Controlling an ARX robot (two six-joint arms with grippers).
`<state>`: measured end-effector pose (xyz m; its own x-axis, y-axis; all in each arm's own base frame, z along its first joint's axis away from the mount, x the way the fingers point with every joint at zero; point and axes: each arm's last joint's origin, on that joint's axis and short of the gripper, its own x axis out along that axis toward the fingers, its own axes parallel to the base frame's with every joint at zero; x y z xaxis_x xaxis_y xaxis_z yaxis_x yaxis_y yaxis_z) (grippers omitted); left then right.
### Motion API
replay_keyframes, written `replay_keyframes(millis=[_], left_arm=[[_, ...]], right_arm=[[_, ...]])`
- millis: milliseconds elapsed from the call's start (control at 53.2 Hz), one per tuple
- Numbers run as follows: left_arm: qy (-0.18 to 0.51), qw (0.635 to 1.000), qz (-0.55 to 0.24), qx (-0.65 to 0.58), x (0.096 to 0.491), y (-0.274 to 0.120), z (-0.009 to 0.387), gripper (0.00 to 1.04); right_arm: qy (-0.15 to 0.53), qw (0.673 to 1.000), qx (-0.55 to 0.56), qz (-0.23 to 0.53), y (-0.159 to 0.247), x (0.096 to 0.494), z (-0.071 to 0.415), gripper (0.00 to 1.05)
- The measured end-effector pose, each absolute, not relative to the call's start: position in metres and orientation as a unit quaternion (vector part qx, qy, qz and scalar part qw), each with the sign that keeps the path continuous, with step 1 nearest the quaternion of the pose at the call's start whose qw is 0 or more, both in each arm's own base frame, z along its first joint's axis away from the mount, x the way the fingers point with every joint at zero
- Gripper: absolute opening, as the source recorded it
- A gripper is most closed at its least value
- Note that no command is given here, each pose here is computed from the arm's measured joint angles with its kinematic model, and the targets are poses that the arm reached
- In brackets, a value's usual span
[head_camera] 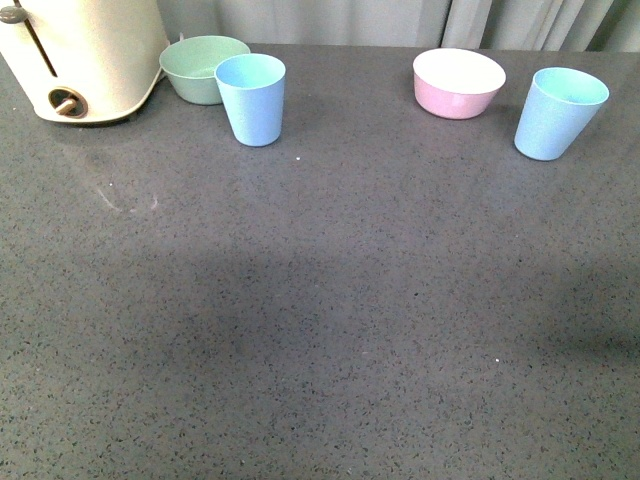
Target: Stack blue cups with both arms
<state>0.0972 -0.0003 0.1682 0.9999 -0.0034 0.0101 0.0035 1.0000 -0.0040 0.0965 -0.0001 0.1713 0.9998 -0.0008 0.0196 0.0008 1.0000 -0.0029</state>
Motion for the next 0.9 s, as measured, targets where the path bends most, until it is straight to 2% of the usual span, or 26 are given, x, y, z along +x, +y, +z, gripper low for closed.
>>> replay_keyframes(millis=[864,902], left_arm=[[-0.005,1.0,-0.002,-0.002,0.0972,-0.0003,0.1682,0.96],[0.024,1.0,0.002,-0.007,0.0979,-0.0003,0.1668,0.96]], right_arm=[[-0.01,1.0,-0.001,0.0,-0.0001,0.0965,0.1714,0.96],[-0.01,1.0,-0.002,0.0,-0.0001,0.0965,0.1713,0.96]])
